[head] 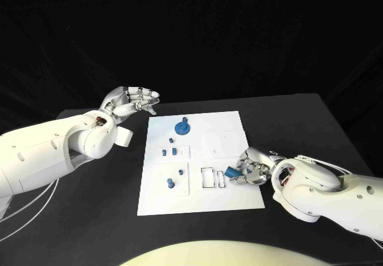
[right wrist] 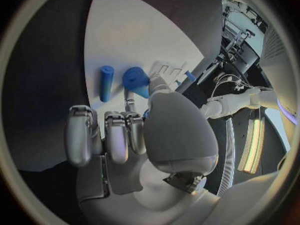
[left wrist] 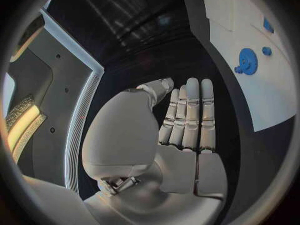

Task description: Assemble the parts on the task board

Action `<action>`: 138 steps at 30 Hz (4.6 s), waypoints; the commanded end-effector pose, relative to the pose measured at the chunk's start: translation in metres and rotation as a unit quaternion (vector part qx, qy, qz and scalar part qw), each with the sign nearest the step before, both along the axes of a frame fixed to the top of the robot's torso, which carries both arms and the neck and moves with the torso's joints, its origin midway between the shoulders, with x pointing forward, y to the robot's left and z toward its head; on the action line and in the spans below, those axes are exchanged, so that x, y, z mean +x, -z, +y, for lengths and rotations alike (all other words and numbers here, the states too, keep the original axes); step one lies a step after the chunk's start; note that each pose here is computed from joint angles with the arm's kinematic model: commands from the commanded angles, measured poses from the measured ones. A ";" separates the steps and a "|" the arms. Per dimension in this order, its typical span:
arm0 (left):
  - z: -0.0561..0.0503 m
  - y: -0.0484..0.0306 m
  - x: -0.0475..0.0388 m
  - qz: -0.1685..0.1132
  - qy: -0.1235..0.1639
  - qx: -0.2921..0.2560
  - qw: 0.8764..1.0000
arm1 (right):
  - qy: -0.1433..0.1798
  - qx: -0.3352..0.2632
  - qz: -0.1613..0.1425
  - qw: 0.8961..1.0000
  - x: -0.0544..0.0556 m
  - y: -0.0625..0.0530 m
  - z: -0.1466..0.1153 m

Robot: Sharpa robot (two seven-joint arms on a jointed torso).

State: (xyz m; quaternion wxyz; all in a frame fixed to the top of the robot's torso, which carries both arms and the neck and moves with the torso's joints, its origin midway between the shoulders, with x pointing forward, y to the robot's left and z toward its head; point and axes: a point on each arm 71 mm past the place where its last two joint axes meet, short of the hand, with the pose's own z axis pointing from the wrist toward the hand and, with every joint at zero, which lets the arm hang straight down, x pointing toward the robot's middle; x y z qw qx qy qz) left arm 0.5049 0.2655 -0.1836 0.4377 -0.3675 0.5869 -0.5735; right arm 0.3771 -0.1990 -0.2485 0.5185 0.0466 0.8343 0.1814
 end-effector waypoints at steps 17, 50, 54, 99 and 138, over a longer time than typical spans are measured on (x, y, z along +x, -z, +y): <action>-0.001 -0.0012 -0.0009 -0.002 0.004 -0.006 1.000 | -0.032 0.083 0.080 0.993 -0.002 -0.003 0.035; 0.001 -0.0015 -0.0009 -0.003 0.000 -0.005 1.000 | -0.032 0.039 0.056 0.997 0.008 0.002 0.058; 0.001 -0.0015 -0.0009 -0.003 -0.001 -0.005 1.000 | -0.034 0.033 0.052 0.998 0.008 0.002 0.058; 0.003 -0.0013 -0.0011 -0.002 -0.004 -0.003 1.000 | -0.082 0.040 0.021 0.996 -0.002 -0.008 0.053; 0.006 0.0001 -0.0003 0.012 -0.009 -0.014 1.000 | -0.085 0.059 0.031 0.994 0.000 -0.003 0.056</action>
